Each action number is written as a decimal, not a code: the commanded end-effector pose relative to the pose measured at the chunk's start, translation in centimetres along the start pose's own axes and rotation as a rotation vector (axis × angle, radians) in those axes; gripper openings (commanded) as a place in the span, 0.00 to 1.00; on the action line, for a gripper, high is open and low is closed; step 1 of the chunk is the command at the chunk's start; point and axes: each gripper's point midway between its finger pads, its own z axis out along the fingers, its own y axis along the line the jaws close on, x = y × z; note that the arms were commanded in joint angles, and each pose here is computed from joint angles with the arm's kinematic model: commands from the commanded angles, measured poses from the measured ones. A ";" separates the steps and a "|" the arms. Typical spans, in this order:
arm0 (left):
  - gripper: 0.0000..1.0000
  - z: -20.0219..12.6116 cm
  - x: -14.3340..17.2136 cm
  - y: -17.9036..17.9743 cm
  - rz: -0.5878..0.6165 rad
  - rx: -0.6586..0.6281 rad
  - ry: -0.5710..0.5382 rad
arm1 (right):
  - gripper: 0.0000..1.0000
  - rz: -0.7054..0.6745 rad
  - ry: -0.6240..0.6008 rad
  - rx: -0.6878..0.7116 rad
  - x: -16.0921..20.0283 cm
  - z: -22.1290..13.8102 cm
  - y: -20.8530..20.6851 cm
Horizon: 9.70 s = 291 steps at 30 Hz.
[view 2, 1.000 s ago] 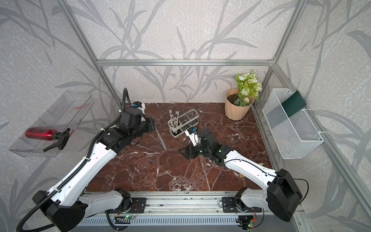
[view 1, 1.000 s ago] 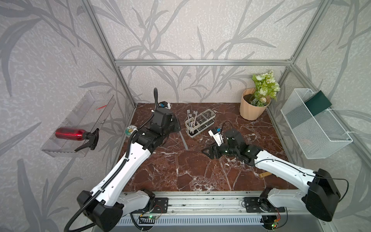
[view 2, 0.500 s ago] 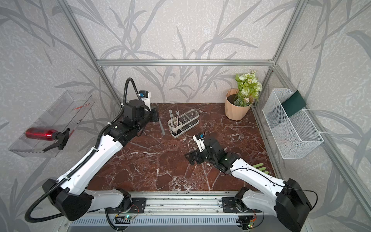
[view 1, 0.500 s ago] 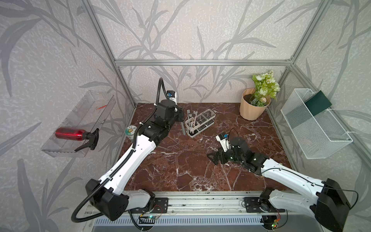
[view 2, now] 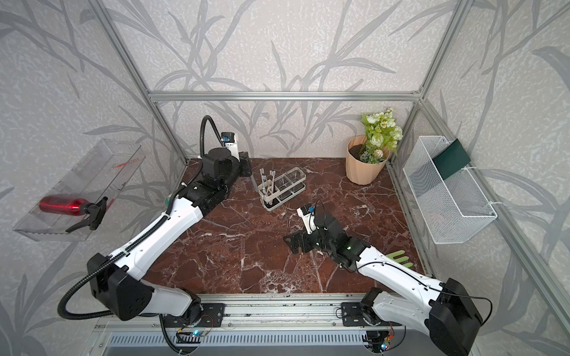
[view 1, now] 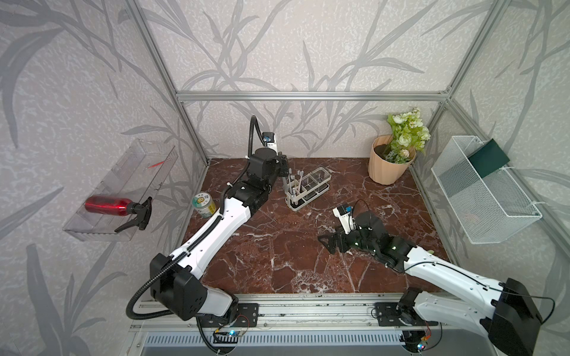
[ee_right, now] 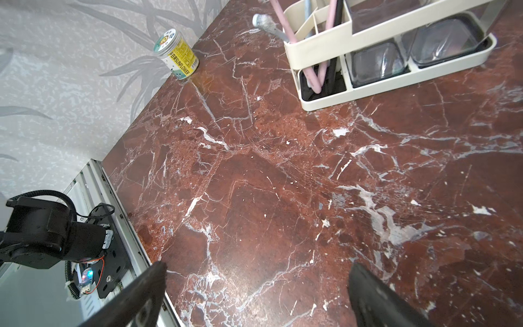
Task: Place the toothbrush into the toothbrush holder
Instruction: Place the toothbrush in the toothbrush holder, then reset both arms
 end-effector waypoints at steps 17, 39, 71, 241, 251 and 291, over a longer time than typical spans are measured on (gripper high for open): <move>0.00 4.9 3.2 0.5 -0.024 -0.084 -0.081 | 0.99 -0.041 -0.028 -0.013 -0.2 0.5 0.7; 0.00 7.5 10.1 0.1 -0.054 -0.056 0.041 | 0.99 -0.031 -0.019 -0.038 0.1 1.3 0.9; 0.11 7.9 13.8 -0.6 -0.068 -0.047 0.125 | 0.99 -0.026 -0.025 -0.055 0.2 1.6 1.1; 0.99 -3.0 25.3 25.5 0.010 -0.545 0.108 | 0.99 -0.150 -0.418 0.899 -2.9 -6.0 -29.7; 0.99 -3.0 25.3 25.4 0.010 -0.544 0.109 | 0.99 -0.151 -0.420 0.899 -3.0 -6.0 -29.7; 0.99 -3.0 25.4 25.4 0.010 -0.544 0.110 | 0.99 -0.230 -0.395 0.754 -3.0 -4.2 -27.9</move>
